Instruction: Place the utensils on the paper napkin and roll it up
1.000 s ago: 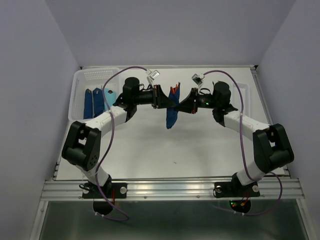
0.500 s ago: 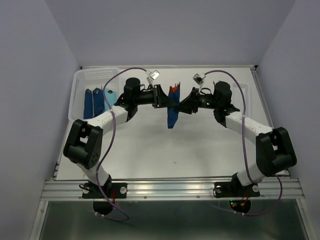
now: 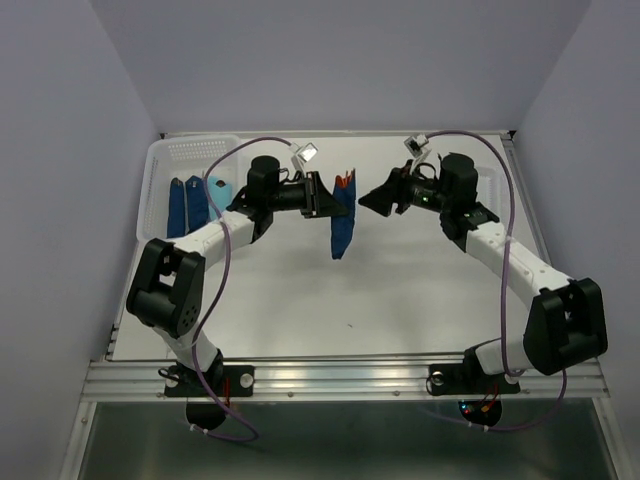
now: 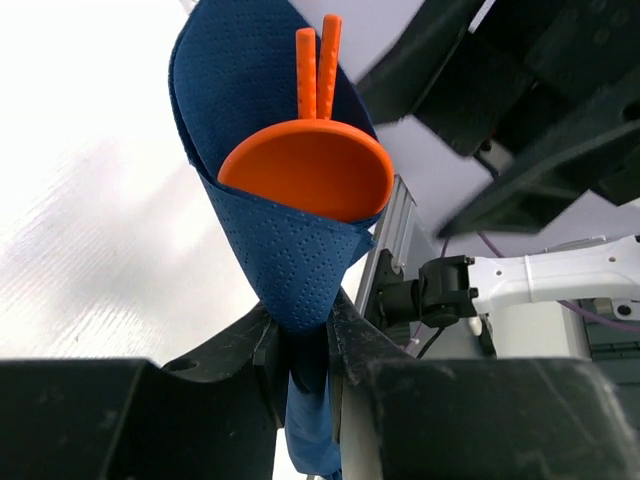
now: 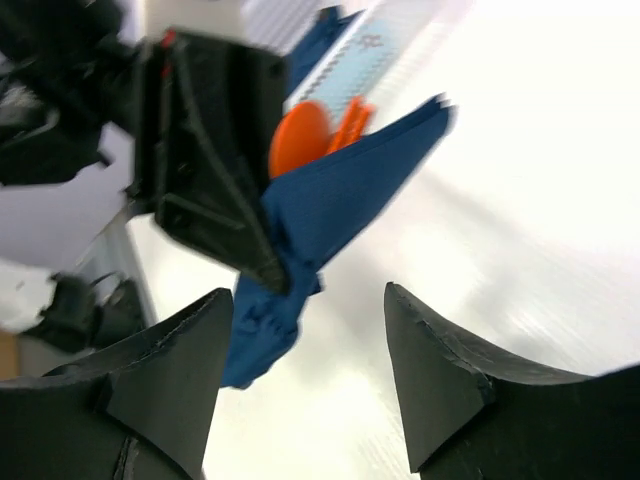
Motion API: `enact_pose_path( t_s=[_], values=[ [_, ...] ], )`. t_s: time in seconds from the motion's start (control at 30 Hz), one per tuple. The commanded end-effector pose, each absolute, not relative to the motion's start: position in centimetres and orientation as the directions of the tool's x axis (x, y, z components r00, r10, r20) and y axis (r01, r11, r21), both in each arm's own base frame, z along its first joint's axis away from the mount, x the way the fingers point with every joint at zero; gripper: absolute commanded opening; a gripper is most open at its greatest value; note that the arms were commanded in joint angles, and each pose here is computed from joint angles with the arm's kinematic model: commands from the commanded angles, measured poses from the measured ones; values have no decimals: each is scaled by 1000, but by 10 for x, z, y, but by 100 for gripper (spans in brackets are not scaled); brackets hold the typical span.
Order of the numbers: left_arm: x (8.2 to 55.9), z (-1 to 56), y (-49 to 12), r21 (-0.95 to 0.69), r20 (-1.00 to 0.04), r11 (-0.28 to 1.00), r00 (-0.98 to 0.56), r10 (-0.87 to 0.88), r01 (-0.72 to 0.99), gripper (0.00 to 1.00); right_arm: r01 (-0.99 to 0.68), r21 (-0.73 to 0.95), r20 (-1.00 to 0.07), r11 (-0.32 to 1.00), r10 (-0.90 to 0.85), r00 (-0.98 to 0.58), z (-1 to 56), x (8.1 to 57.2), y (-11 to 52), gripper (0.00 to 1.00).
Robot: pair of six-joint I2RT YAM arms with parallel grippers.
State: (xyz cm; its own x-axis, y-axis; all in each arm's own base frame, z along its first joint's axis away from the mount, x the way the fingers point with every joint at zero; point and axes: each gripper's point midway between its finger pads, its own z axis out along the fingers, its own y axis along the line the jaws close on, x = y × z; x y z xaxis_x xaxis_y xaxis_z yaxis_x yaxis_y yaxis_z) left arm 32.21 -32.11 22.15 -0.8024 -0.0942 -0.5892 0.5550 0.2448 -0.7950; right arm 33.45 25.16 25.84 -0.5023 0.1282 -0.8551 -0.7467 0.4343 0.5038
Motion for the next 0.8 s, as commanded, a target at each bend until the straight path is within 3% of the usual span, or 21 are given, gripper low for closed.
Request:
enact_pose_path(
  t_s=[0.0, 0.27, 0.5, 0.77],
  values=[
    [325, 252, -312, -729, -676, 244, -730, -107, 639, 0, -587, 430, -874, 686, 152, -462, 259, 376, 215, 69],
    [377, 253, -234, -616, -707, 582, -698, -112, 531, 0, -372, 380, -874, 847, 197, -444, 257, 390, 174, 70],
    [429, 289, -131, -439, -789, 819, -594, -155, 370, 0, -313, 377, -859, 871, 203, -470, 257, 384, 164, 70],
    [459, 313, -70, -265, -836, 929, -541, -89, 257, 0, -305, 420, -828, 855, 223, -515, 246, 368, 166, 70]
  ],
)
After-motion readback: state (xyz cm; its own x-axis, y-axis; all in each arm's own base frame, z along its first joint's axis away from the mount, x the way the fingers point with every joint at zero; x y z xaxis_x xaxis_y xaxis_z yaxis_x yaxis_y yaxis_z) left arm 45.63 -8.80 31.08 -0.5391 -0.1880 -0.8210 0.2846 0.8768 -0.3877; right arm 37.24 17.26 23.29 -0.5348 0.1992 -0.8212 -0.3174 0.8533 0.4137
